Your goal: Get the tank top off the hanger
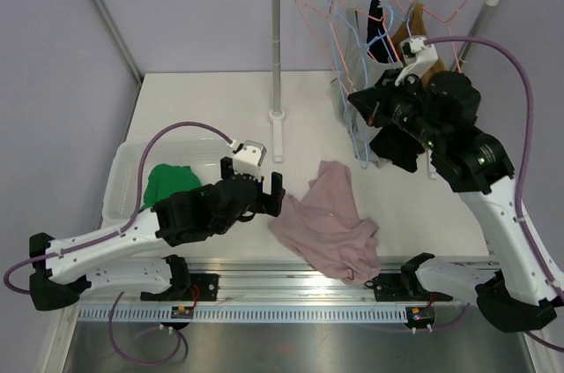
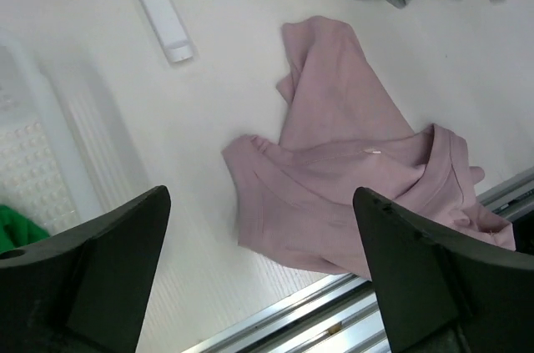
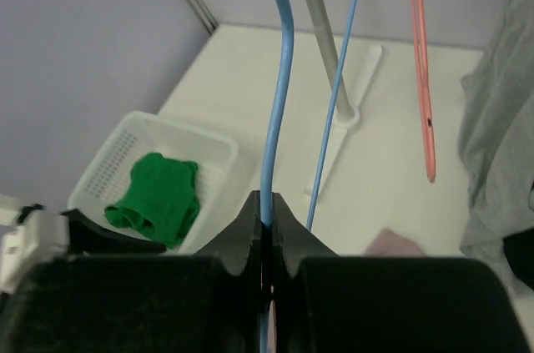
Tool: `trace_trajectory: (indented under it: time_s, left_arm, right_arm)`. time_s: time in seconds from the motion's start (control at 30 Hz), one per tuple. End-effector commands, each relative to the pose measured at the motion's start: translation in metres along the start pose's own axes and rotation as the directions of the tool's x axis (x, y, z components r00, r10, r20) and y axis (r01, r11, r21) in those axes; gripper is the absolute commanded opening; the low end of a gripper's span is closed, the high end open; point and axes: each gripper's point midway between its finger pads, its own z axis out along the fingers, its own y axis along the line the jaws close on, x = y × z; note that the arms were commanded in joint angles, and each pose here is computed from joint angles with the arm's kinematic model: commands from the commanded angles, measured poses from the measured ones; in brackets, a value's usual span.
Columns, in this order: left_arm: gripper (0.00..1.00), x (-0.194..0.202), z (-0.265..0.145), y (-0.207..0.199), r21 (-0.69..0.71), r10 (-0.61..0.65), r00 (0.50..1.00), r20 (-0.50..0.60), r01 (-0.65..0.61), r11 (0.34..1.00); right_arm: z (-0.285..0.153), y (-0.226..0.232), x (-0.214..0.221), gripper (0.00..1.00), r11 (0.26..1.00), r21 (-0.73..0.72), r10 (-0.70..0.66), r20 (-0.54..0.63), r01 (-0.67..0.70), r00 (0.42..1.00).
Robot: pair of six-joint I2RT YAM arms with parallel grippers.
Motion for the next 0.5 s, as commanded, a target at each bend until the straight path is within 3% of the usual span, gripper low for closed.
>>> trace_trajectory:
  time_s: [0.0, 0.33, 0.47]
  left_arm:
    - [0.99, -0.019, -0.028, 0.027, -0.083, -0.026, 0.999, 0.022, 0.027, 0.996]
    - [0.99, -0.014, -0.071, 0.058, -0.078, -0.027, 1.000, -0.012, 0.026, 0.997]
    - [0.99, -0.004, -0.077, 0.069, -0.087, -0.025, 0.999, -0.019, 0.023, 0.996]
  right_arm:
    - [0.011, -0.017, 0.022, 0.00, 0.996, 0.091, -0.011, -0.132, 0.024, 0.991]
    - [0.099, -0.018, 0.010, 0.00, 0.994, 0.089, -0.048, -0.213, 0.068, 0.976]
    - [0.125, -0.015, -0.007, 0.00, 0.994, 0.081, -0.058, -0.196, 0.075, 0.979]
